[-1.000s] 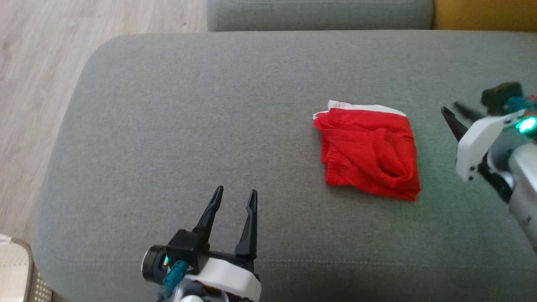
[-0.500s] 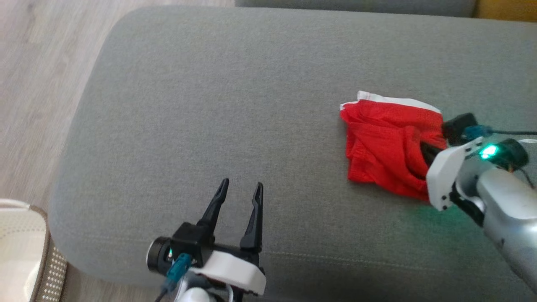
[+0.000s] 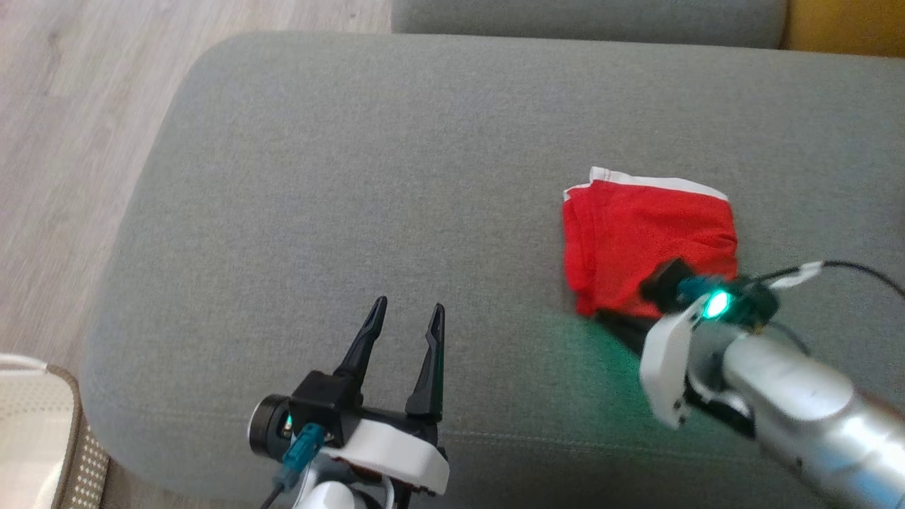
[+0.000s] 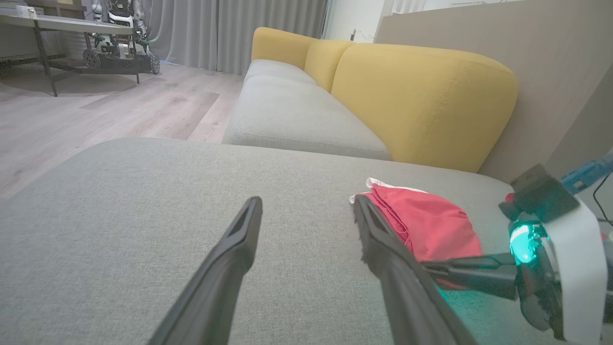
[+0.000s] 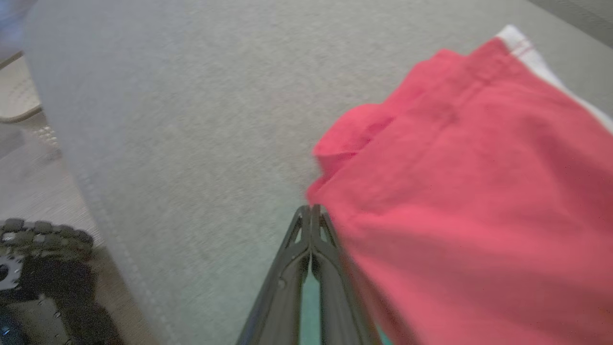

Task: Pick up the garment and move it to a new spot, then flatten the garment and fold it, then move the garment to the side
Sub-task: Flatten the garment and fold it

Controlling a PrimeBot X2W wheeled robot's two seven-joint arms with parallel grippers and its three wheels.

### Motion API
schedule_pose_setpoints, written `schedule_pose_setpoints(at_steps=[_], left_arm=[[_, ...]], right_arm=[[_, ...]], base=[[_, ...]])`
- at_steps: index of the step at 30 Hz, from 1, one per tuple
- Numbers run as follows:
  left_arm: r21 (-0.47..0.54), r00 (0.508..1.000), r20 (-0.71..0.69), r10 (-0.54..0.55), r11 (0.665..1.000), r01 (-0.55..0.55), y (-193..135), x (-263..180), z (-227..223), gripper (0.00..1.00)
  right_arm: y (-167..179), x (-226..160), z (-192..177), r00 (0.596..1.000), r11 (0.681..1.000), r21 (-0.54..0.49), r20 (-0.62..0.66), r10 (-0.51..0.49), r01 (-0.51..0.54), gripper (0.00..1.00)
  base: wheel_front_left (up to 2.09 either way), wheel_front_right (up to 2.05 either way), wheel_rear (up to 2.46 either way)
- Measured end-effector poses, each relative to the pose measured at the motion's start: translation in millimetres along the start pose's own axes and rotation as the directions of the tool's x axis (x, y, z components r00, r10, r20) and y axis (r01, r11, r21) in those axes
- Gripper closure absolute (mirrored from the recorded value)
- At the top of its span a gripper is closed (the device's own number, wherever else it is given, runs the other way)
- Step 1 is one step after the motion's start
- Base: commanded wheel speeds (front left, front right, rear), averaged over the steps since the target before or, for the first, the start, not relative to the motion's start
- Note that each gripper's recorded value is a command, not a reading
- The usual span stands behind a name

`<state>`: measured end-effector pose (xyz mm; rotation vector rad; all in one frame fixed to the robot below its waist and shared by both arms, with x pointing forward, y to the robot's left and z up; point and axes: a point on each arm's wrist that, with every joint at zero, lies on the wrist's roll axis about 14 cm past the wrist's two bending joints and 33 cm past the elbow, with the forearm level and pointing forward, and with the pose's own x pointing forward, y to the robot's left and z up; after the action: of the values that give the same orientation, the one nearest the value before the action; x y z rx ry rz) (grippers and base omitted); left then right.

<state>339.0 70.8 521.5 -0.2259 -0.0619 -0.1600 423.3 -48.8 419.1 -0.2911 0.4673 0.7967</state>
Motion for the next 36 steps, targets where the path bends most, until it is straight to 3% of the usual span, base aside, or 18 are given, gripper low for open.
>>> schedule_pose_setpoints(at_steps=[4,7,8,10,15,18,22,23,27,29,36], left_arm=[[0.0,1.0,0.012,-0.013,1.0,0.013,-4.2,-1.3,3.5,0.0],[0.001,1.0,0.02,-0.019,1.0,0.019,-7.0,-4.8,5.9,0.0],[0.001,1.0,0.018,-0.015,1.0,0.015,-7.3,-7.5,5.4,0.0],[-0.001,1.0,0.012,-0.016,1.0,0.016,-7.7,-12.9,3.5,0.0],[0.006,1.0,0.01,-0.019,1.0,0.018,-8.5,-21.4,3.2,0.0],[0.024,1.0,0.012,-0.008,1.0,0.007,-4.7,-21.0,3.4,0.0],[0.065,0.999,0.028,0.016,0.998,-0.018,4.7,-23.3,6.9,0.0],[0.072,0.999,0.037,0.024,0.997,-0.027,7.2,-24.4,9.2,0.0],[0.113,0.998,0.05,0.046,0.992,-0.051,14.6,-32.6,10.7,0.0],[0.124,0.996,0.062,0.063,0.99,-0.07,19.4,-36.0,13.7,0.0],[0.134,0.99,0.076,0.117,0.983,-0.126,33.7,-49.1,17.0,0.0]], right_arm=[[19.5,-6.1,2.1,0.998,0.999,0.006,0.019,0.052,-0.052,1.0],[15.0,-15.7,19.8,0.993,0.999,0.031,0.112,0.032,-0.036,1.0],[10.4,-19.6,27.7,0.988,0.999,0.045,0.153,0.012,-0.019,0.89],[-0.7,-28.5,45.1,0.971,0.996,0.082,0.238,-0.039,0.02,0.0],[-45.3,-63.8,69.6,0.892,0.962,0.211,0.381,-0.244,0.174,0.0],[-63.1,-97.7,90.7,0.783,0.921,0.309,0.501,-0.369,0.237,0.0],[-56.4,-133.8,62.0,0.697,0.861,0.395,0.517,-0.497,0.321,0.0],[-50.3,-140.5,51.1,0.686,0.845,0.413,0.507,-0.523,0.339,0.0],[-7.3,-151.7,33.6,0.691,0.854,0.378,0.508,-0.514,0.357,0.0],[-1.8,-158.2,30.2,0.68,0.847,0.367,0.506,-0.53,0.386,0.0],[-2.7,-179.7,12.8,0.622,0.775,0.424,0.465,-0.63,0.469,0.0]], base=[[0.0,0.0,0.0],[0.0,0.0,0.0],[0.0,0.0,0.0],[0.0,0.0,0.0],[0.0,0.0,0.0],[0.0,0.0,0.0],[0.0,0.0,0.0],[0.0,0.0,0.0],[0.0,0.0,0.0],[0.0,0.0,0.0],[0.0,0.0,0.0]])
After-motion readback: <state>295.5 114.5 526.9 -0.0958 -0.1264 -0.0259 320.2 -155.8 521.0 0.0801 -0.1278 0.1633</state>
